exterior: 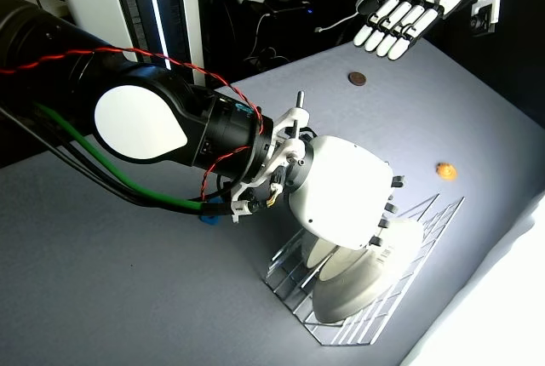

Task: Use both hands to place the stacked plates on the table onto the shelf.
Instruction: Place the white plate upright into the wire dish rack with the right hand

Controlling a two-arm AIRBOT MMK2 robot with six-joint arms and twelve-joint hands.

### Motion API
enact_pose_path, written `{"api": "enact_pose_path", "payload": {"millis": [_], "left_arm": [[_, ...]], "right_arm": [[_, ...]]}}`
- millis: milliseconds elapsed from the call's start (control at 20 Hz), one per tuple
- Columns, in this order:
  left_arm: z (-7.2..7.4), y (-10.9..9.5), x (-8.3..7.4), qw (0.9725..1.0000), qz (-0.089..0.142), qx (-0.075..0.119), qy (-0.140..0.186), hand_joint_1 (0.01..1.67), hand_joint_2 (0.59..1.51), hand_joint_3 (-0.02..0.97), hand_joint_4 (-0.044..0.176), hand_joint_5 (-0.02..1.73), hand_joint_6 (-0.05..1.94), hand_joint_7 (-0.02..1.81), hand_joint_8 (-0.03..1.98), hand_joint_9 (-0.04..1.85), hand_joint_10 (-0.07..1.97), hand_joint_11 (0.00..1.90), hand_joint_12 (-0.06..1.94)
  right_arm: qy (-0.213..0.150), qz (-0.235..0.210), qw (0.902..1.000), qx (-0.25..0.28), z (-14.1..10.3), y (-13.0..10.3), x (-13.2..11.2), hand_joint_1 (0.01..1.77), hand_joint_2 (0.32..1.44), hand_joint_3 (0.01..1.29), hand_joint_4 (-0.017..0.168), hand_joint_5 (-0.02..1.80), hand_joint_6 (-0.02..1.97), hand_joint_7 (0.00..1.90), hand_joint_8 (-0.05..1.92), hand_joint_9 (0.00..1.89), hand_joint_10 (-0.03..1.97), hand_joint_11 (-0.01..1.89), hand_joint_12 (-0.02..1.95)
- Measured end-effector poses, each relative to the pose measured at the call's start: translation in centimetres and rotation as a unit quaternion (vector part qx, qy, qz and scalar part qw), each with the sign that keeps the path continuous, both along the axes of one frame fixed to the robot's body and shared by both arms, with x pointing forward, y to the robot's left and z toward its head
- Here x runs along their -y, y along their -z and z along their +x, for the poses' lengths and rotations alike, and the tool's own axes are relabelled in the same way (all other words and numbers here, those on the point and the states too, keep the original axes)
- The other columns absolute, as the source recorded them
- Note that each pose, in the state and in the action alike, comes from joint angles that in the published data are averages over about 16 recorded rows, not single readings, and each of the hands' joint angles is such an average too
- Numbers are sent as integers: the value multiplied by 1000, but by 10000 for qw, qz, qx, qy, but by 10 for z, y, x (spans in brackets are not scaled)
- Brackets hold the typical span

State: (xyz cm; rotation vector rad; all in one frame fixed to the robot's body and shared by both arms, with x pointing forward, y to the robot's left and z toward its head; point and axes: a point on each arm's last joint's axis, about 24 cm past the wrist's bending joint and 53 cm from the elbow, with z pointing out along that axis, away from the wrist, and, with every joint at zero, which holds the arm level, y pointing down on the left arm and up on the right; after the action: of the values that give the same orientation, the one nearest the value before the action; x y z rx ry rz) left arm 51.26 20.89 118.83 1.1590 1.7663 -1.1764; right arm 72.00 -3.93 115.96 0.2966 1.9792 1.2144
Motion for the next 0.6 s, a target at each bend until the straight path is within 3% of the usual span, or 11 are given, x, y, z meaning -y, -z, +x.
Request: {"api": "enact_pose_path", "payload": {"millis": [400, 600], "left_arm": [[1, -1, 0, 10000, -23, 3, -17, 18, 1104, 20, 7, 22, 3, 17, -5, 15, 7, 15, 6], [1, -2, 0, 10000, -43, -5, -19, 17, 1104, 21, 7, 22, 3, 17, -5, 14, 6, 15, 6]], "right_arm": [[5, 136, 9998, 125, 1, -18, 1, 1182, 981, 13, -5, 940, 44, 1043, 13, 1057, 7, 686, 963], [-32, 158, 9993, 335, -2, -36, 4, 1165, 978, 13, -4, 951, 37, 1034, 17, 1038, 7, 649, 967]]}}
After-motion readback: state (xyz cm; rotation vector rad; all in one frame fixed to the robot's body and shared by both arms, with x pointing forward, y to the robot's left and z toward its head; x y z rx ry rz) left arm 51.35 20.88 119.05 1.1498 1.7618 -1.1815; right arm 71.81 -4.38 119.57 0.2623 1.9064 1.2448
